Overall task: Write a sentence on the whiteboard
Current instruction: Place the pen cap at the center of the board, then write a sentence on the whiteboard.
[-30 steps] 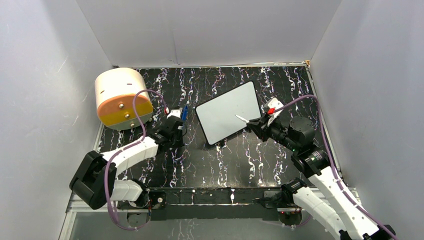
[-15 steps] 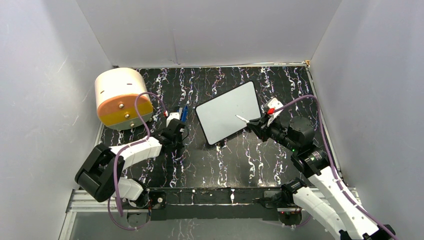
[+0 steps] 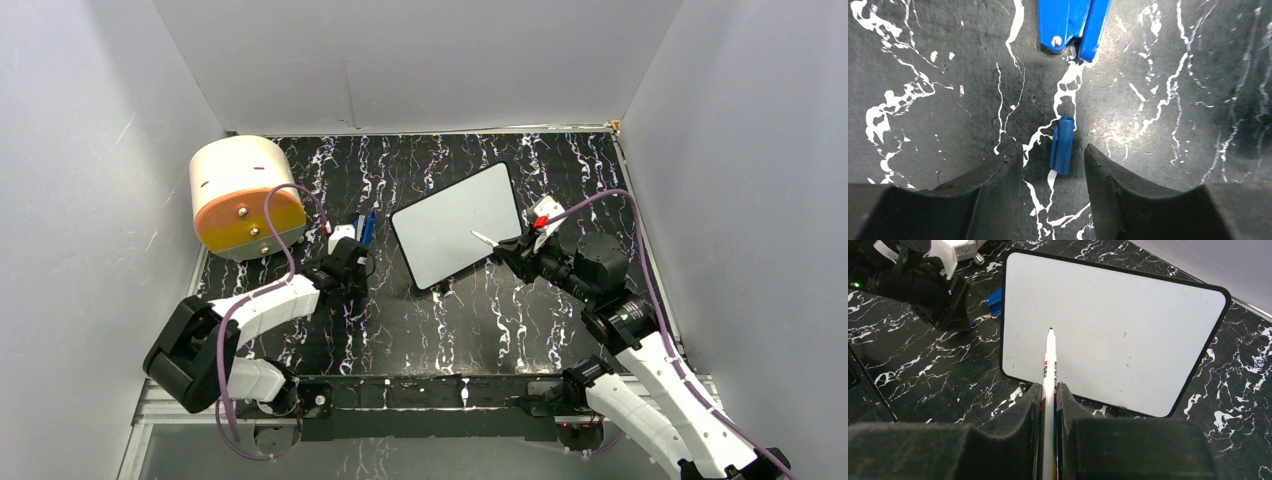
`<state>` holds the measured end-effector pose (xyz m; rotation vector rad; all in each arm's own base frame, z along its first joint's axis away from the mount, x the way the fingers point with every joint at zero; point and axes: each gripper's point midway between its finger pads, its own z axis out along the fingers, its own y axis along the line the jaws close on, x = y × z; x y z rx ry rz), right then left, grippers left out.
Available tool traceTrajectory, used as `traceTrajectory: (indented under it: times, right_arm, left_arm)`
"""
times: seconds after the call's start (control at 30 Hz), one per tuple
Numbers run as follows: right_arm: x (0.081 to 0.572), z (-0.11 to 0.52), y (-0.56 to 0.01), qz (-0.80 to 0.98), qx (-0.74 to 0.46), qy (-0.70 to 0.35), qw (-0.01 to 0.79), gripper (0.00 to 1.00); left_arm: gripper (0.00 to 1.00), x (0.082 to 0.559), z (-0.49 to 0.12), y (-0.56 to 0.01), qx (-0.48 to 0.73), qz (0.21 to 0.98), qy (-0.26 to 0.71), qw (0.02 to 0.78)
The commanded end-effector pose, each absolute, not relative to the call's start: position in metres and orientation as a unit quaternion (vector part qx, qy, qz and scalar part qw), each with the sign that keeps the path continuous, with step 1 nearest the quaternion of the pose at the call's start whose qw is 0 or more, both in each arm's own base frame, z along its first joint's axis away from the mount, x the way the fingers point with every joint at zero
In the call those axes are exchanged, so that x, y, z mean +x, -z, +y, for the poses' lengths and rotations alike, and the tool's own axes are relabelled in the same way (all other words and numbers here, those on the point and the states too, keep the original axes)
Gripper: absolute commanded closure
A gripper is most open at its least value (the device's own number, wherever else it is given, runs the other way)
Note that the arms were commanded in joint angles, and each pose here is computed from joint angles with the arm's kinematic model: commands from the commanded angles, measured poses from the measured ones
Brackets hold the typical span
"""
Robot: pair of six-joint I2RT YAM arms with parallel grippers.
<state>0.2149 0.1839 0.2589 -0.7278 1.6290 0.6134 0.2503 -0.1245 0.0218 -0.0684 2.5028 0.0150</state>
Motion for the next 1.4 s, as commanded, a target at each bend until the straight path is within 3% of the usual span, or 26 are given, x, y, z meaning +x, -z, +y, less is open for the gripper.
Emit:
traceTrajectory:
  times: [0.0,0.2,0.73,1.1,1.37]
  right_arm:
    - [0.217,0.184,-0.278,0.68,-0.309,-0.264,0.61,1.0]
    - [0.22,0.185,-0.273,0.687,-0.31,-0.263,0.602,1.0]
    - [0.227,0.187,-0.264,0.709,-0.308,-0.257,0.58,1.0]
    - [0.226,0.191,-0.264,0.709,-0.316,-0.263,0.573,1.0]
    - [0.224,0.195,-0.265,0.706,-0.325,-0.274,0.566,1.0]
  left_arm:
    - [0.51,0.266,-0.127,-0.066,-0.038,0.93,0.008,0.364]
    - [0.39,0.282,-0.131,-0.11,-0.011,0.913,0.031,0.406]
    - [0.32,0.327,-0.178,-0.239,0.124,0.825,0.225,0.503]
    - [0.3,0.344,-0.222,-0.253,0.194,0.788,0.351,0.468]
    - [0.36,0.353,-0.249,-0.249,0.25,0.772,0.412,0.415]
